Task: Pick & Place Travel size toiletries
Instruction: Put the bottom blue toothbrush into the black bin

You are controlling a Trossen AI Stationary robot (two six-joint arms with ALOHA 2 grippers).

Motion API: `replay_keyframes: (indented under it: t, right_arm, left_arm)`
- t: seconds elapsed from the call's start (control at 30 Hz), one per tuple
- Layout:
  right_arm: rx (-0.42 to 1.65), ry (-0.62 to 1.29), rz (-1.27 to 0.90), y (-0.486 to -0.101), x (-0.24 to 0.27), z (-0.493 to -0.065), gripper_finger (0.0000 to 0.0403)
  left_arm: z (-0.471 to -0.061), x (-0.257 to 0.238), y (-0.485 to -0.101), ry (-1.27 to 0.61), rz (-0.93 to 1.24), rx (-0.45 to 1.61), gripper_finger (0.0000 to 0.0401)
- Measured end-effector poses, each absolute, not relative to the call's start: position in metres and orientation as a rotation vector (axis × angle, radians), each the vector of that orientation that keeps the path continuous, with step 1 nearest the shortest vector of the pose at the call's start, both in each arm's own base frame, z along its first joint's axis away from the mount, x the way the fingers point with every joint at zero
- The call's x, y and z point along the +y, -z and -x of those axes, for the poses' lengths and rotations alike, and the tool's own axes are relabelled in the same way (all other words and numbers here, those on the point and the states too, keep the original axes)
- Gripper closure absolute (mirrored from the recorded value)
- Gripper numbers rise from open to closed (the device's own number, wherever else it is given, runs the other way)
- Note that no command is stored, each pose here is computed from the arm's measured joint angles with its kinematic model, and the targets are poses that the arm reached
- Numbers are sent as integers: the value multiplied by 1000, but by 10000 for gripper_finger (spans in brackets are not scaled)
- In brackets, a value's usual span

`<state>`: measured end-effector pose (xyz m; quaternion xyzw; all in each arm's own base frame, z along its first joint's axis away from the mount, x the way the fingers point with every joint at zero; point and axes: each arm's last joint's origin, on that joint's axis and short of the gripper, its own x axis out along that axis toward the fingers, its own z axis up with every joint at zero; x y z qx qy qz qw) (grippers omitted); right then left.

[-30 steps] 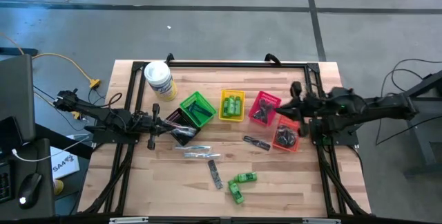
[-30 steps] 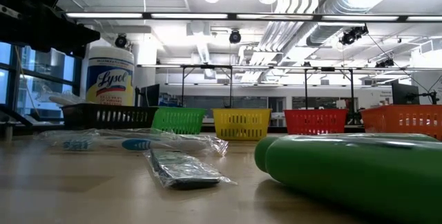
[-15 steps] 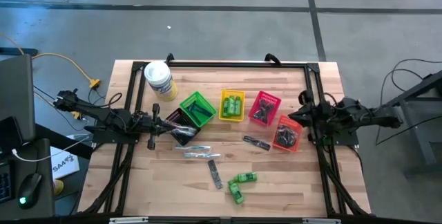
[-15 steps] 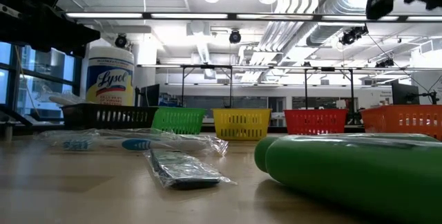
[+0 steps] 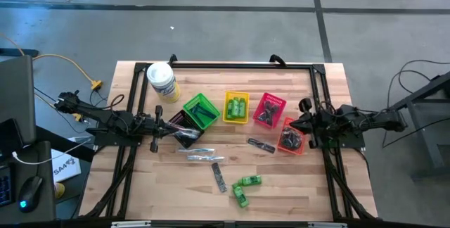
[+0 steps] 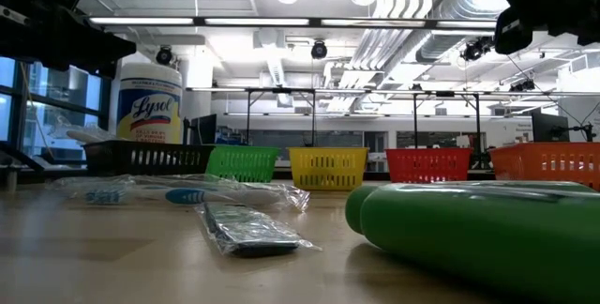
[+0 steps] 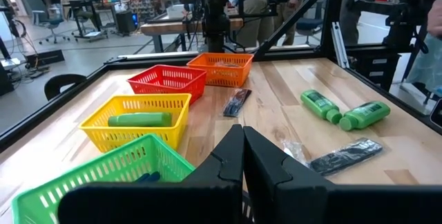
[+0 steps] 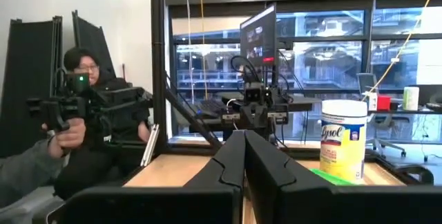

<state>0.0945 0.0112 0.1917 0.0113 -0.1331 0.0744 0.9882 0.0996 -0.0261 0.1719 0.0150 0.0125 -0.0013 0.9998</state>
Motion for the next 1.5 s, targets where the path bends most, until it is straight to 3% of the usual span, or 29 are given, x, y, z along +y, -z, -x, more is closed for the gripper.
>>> replay_keyframes:
  t: [1.27,1.5]
  right_arm:
    - [-151,-110,-48,-180,10,-97,400]
    - [-151,-110,-48,-180,10,-97,400]
  left_arm:
    - [-100,-26,-170,7,39,50,401]
    - [-104,-30,-182,84,10,71,401]
